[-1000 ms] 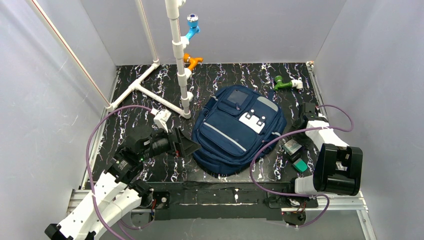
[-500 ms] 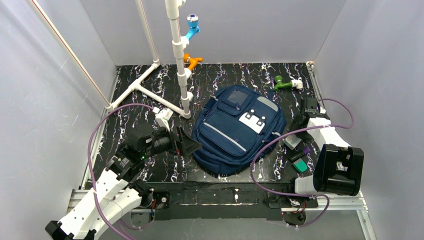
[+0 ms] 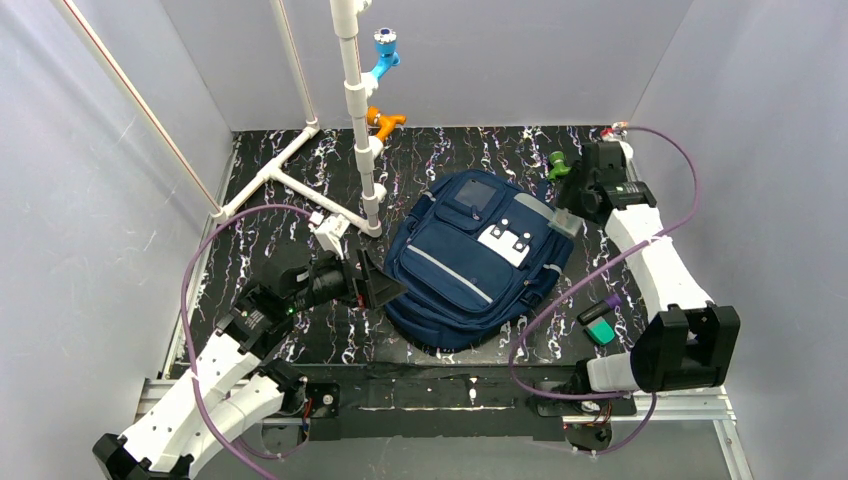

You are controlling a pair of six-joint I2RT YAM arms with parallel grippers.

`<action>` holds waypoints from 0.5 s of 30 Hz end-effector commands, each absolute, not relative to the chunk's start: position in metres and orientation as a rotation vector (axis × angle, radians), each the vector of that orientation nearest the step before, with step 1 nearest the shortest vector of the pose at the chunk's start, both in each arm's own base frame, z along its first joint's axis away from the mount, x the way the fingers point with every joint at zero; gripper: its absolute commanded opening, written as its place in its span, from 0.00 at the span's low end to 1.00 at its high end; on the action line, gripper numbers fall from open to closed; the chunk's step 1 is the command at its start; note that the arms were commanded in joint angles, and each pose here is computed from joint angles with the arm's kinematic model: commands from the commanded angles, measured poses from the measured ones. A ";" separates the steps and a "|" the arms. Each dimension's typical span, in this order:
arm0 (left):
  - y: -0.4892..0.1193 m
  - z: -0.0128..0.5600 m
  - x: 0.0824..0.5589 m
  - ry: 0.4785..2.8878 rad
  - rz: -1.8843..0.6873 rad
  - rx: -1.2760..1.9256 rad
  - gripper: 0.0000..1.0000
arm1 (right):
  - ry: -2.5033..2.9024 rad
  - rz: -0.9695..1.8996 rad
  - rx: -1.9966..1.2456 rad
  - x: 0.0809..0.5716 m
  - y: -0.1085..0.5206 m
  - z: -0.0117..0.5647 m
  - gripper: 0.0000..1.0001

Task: Pack the student bag
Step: Pick up the stationery from the corner of the board.

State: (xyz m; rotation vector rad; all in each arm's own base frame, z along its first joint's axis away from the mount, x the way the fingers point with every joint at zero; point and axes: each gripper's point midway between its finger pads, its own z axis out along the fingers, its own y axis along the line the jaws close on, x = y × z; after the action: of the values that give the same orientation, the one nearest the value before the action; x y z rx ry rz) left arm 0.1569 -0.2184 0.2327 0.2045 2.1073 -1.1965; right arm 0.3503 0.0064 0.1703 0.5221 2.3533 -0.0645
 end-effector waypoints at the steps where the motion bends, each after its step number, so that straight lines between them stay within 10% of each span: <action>1: -0.217 0.250 0.169 2.023 -1.192 0.141 0.93 | 2.206 0.149 0.362 0.368 0.068 0.247 0.44; 15: -0.213 0.234 0.226 1.909 -1.033 -0.002 0.91 | 2.243 1.200 0.513 0.316 0.301 0.243 0.46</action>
State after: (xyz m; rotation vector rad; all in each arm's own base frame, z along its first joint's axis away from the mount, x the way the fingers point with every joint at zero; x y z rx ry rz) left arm 0.2021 -0.2162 0.2236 -0.0145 1.9638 -1.1355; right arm 0.3304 0.2503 0.2254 0.3651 2.3009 0.8804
